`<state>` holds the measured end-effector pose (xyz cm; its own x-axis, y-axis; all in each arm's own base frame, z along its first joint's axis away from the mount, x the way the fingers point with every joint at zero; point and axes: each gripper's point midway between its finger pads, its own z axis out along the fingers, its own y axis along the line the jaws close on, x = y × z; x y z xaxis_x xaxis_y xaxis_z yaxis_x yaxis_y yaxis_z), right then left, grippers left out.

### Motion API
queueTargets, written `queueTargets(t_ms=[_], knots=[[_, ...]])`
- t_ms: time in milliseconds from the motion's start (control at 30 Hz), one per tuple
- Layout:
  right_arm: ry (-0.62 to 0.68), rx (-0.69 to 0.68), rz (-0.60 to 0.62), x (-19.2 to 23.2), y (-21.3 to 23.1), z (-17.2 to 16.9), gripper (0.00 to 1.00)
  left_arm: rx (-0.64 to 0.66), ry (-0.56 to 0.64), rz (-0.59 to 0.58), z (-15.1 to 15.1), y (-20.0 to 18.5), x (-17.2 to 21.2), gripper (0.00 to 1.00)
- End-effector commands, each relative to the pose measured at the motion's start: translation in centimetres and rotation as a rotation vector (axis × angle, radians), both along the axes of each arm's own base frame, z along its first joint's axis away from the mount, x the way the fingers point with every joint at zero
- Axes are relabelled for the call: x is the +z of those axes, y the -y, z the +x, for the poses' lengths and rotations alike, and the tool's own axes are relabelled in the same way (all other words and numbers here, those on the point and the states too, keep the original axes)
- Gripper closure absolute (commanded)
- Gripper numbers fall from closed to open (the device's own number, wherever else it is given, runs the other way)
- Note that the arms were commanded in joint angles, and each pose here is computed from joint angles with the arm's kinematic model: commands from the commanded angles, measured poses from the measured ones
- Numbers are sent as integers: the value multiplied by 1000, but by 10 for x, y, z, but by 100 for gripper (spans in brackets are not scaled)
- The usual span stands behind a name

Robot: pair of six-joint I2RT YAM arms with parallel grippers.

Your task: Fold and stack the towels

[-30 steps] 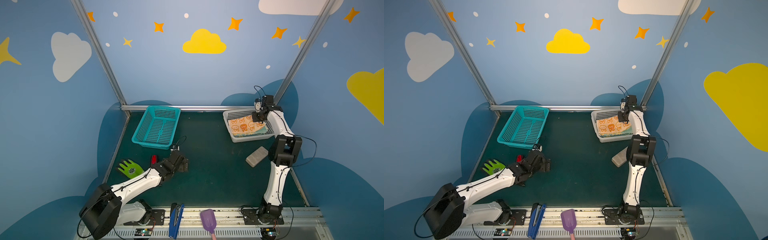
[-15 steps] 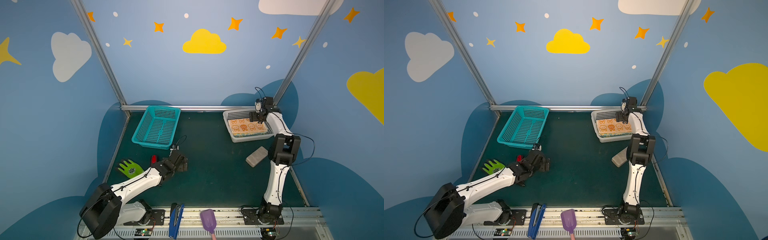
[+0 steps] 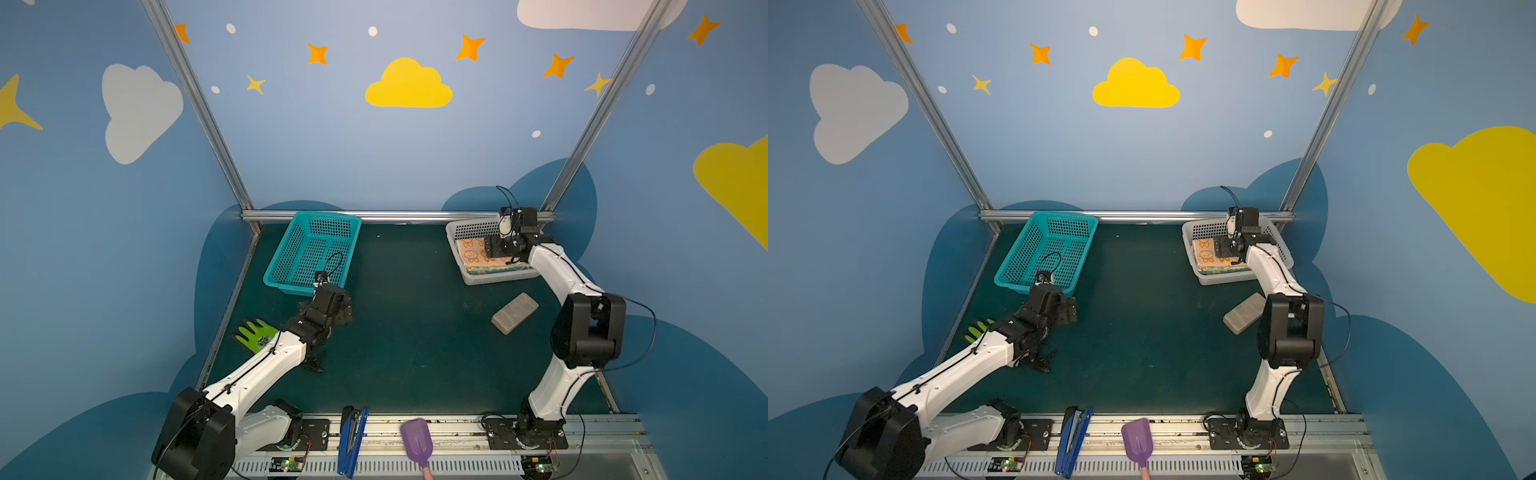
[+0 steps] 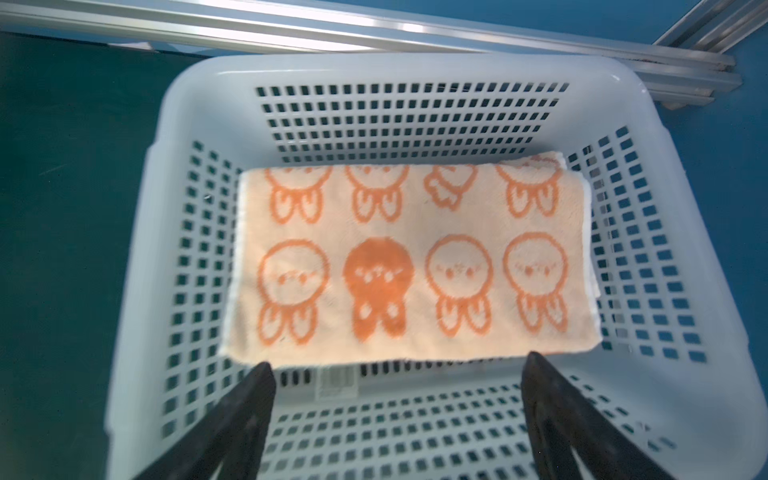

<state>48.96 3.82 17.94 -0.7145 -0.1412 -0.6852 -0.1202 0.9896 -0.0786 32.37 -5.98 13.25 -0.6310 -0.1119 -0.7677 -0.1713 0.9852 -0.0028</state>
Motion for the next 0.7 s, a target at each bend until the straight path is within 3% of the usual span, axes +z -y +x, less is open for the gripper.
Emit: queueTargets(t_ms=[0, 267, 433, 500, 667], knots=[[1, -84, 53, -10, 0, -32, 13, 53, 53, 79, 13, -29, 5, 0], [-72, -87, 47, -65, 4, -102, 13, 151, 146, 52, 42, -76, -8, 0], [52, -8, 82, -86, -9, -105, 13, 163, 222, 80, 59, -88, -13, 0], [129, 82, 46, -82, -16, -99, 13, 147, 231, 76, 64, -88, -19, 0], [154, 28, 83, -84, -8, -96, 12, 143, 260, 61, 70, -92, -38, 0]])
